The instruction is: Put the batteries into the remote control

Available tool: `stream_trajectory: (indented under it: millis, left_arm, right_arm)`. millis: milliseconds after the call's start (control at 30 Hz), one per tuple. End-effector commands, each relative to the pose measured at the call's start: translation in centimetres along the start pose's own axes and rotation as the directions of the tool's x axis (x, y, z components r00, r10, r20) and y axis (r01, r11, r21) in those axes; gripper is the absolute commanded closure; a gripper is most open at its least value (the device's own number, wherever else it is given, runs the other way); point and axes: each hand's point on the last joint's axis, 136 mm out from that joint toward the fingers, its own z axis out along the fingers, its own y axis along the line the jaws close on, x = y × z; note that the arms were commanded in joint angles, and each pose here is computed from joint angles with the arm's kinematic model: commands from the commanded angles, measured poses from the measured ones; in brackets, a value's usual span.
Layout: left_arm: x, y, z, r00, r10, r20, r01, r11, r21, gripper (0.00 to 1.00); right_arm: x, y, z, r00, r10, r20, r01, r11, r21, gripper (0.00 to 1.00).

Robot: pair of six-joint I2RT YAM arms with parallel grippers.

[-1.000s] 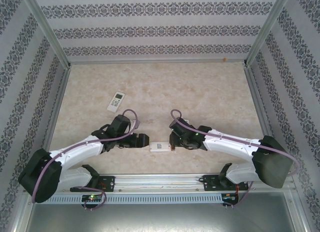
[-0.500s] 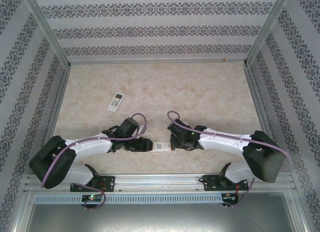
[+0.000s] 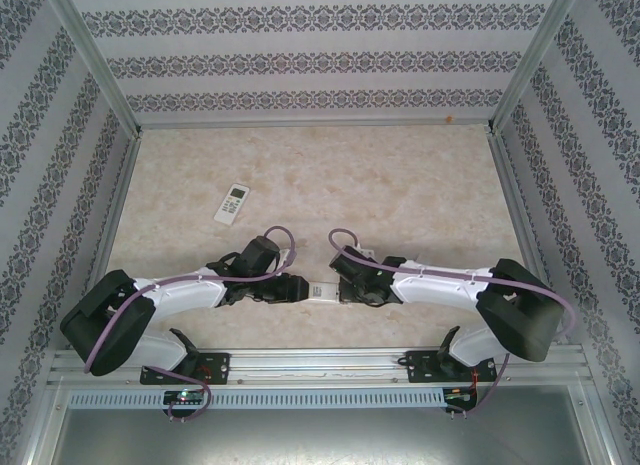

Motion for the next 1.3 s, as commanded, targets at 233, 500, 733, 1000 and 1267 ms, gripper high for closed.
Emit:
stream_trajectory:
  millis: [233,500,733,1000,1267]
  left_arm:
    - [-0.2,0.1,-0.1,1.000,0.011,0.029,-0.010,1.000,-0.021,0.51]
    - [-0.3,0.2,0.1,1.000,0.008,0.022,-0.007,1.000,-0.027,0.51]
    - [-0.4,0.4,-0.3,0.999,0.029,0.025,-0.027,0.998,-0.062,0.51]
    - [-1.3,0.7,-1.8,0.996,0.062,0.069,-0.052,0.989,-0.135,0.51]
    - [-3.3,0.4,-1.0,0.995,0.061,0.074,-0.046,0.982,-0.185,0.51]
  right_arm:
    - [-1.3,1.3,-4.0,0.998,-0.033,0.047,0.033,0.999,-0.003,0.85]
    - [-1.3,1.9,-2.3,1.000,-0.009,0.029,0.008,1.000,0.010,0.81]
    - [-0.8,1.7,-0.8,1.000,-0.009,-0.006,0.009,0.999,0.035,0.82]
    - [0.9,0.1,0.4,0.998,-0.001,-0.068,0.007,0.995,0.102,0.87]
    - [2.5,-1.5,0.9,0.991,0.084,-0.107,-0.062,0.980,0.190,0.82]
